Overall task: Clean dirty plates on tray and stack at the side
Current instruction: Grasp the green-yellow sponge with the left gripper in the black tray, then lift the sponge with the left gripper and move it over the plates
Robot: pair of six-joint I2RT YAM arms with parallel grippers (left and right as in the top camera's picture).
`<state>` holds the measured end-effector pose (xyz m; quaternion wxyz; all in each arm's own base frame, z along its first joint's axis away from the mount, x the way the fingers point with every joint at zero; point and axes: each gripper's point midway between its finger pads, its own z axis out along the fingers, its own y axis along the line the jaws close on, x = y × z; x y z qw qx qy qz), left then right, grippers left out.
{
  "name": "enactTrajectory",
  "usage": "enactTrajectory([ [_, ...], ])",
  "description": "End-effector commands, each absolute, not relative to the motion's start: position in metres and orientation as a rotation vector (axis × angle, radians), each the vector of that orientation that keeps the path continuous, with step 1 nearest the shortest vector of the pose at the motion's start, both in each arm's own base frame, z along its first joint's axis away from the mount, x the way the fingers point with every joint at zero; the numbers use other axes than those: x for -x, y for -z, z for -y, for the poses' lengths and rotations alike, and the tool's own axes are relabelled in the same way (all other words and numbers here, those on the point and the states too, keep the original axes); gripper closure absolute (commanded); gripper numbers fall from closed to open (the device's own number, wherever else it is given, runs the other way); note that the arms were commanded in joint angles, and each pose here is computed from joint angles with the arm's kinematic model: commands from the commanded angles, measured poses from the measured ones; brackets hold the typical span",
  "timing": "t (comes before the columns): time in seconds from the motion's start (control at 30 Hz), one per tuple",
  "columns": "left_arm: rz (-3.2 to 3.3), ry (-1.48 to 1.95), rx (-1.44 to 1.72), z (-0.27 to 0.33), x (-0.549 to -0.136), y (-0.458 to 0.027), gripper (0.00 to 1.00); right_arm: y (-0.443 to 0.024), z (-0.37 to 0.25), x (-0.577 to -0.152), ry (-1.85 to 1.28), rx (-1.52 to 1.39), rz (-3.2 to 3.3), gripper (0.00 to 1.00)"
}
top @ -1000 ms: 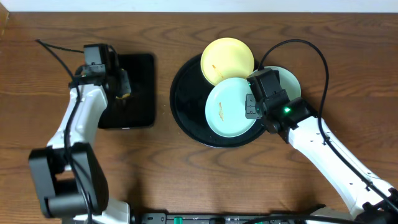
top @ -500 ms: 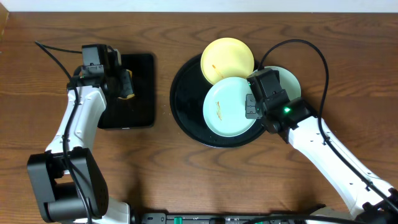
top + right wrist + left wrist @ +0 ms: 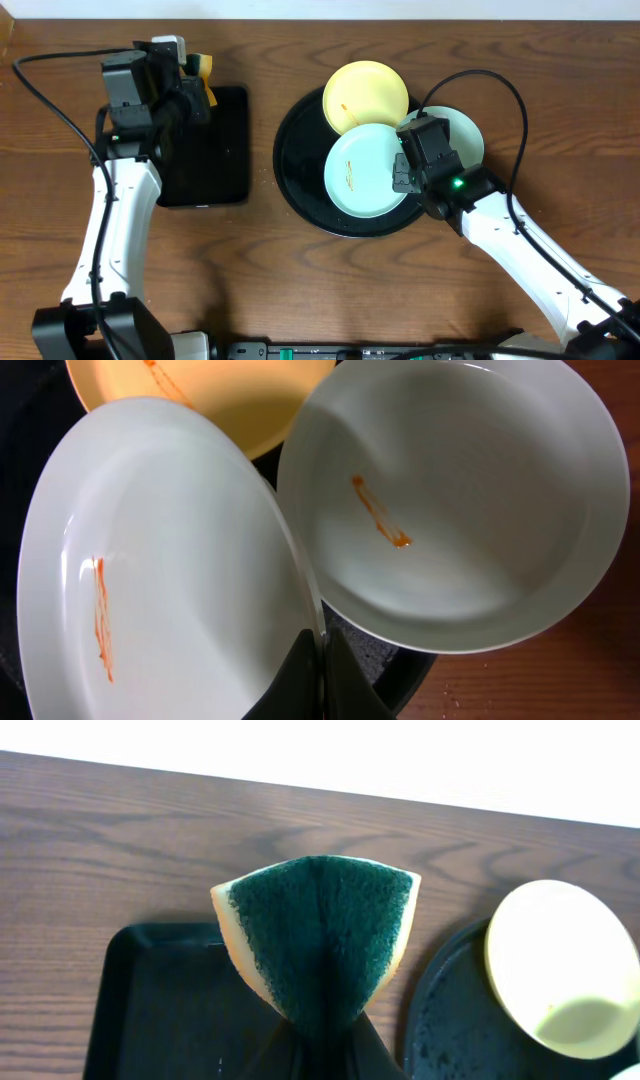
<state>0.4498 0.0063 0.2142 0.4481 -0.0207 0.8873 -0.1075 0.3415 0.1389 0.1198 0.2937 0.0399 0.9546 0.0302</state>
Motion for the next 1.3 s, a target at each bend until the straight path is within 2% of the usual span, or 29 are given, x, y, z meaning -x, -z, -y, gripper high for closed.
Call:
enactTrajectory([
  [0.0, -2.192, 0.143, 0.106, -0.026, -0.457, -0.214, 0.93, -0.119, -0.140, -0.341, -0.084, -0.122, -2.538, 0.99],
  [0.27, -2.246, 0.205, 0.068, -0.015, -0.448, -0.204, 0.92, -0.120, -0.136, -0.342, -0.069, -0.133, -2.534, 0.99],
  [0.37, -2.246, 0.141, 0.099, -0.025, -0.449, -0.203, 0.77, -0.120, -0.133, -0.343, -0.065, -0.145, -2.534, 0.99],
  [0.4, -2.242, 0.133, 0.097, -0.026, -0.449, -0.204, 0.76, -0.120, -0.133, -0.343, -0.065, -0.145, -2.534, 0.99],
  [0.43, -2.239, 0.134, 0.099, -0.026, -0.450, -0.204, 0.92, -0.120, -0.133, -0.343, -0.066, -0.145, -2.534, 0.99],
  [0.47, -2.245, 0.140, 0.107, -0.026, -0.449, -0.203, 0.93, -0.120, -0.133, -0.343, -0.065, -0.145, -2.534, 0.99],
  [0.57, -2.307, 0.121, 0.133, -0.029, -0.440, -0.189, 0.93, -0.120, -0.133, -0.343, -0.065, -0.145, -2.534, 0.99],
  [0.6, -2.321, 0.063, 0.163, -0.038, -0.440, -0.182, 0.83, -0.120, -0.133, -0.343, -0.065, -0.144, -2.534, 0.99],
  [0.63, -2.332, 0.055, 0.169, -0.040, -0.440, -0.178, 0.78, -0.120, -0.133, -0.343, -0.065, -0.144, -2.534, 0.99],
  [0.67, -2.347, 0.060, 0.175, -0.040, -0.440, -0.173, 0.92, -0.119, -0.133, -0.343, -0.065, -0.144, -2.534, 0.99],
  [0.8, -2.331, 0.065, 0.185, -0.040, -0.442, -0.176, 0.93, -0.120, -0.133, -0.343, -0.065, -0.144, -2.534, 0.99],
  [0.83, -2.324, 0.064, 0.184, -0.040, -0.443, -0.177, 0.83, -0.119, -0.133, -0.343, -0.065, -0.144, -2.534, 0.99],
  [0.9, -2.317, 0.063, 0.183, -0.040, -0.444, -0.178, 0.92, -0.119, -0.133, -0.343, -0.065, -0.144, -2.534, 0.99],
  [0.93, -2.315, 0.064, 0.184, -0.040, -0.445, -0.179, 0.93, -0.119, -0.133, -0.343, -0.065, -0.145, -2.534, 0.99],
  [0.97, -2.312, 0.063, 0.183, -0.040, -0.445, -0.179, 0.87, -0.119, -0.133, -0.343, -0.065, -0.144, -2.534, 0.99],
  [1.0, -2.312, 0.063, 0.183, -0.040, -0.445, -0.179, 0.92, -0.119, -0.133, -0.343, -0.065, -0.144, -2.534, 0.99],
  [1.1, -2.313, 0.063, 0.183, -0.040, -0.445, -0.179, 0.92, -0.119, -0.133, -0.343, -0.065, -0.144, -2.534, 0.99],
  [1.13, -2.310, 0.063, 0.183, -0.040, -0.446, -0.180, 0.73, -0.119, -0.133, -0.343, -0.065, -0.144, -2.534, 0.99],
  [1.17, -2.311, 0.063, 0.182, -0.040, -0.446, -0.180, 0.92, -0.119, -0.133, -0.343, -0.065, -0.145, -2.534, 0.99],
  [1.23, -2.307, 0.063, 0.182, -0.040, -0.446, -0.180, 0.93, -0.119, -0.133, -0.343, -0.064, -0.145, -2.534, 0.99],
  [1.27, -2.305, 0.063, 0.181, -0.040, -0.447, -0.181, 0.85, -0.119, -0.133, -0.343, -0.064, -0.144, -2.535, 0.99],
])
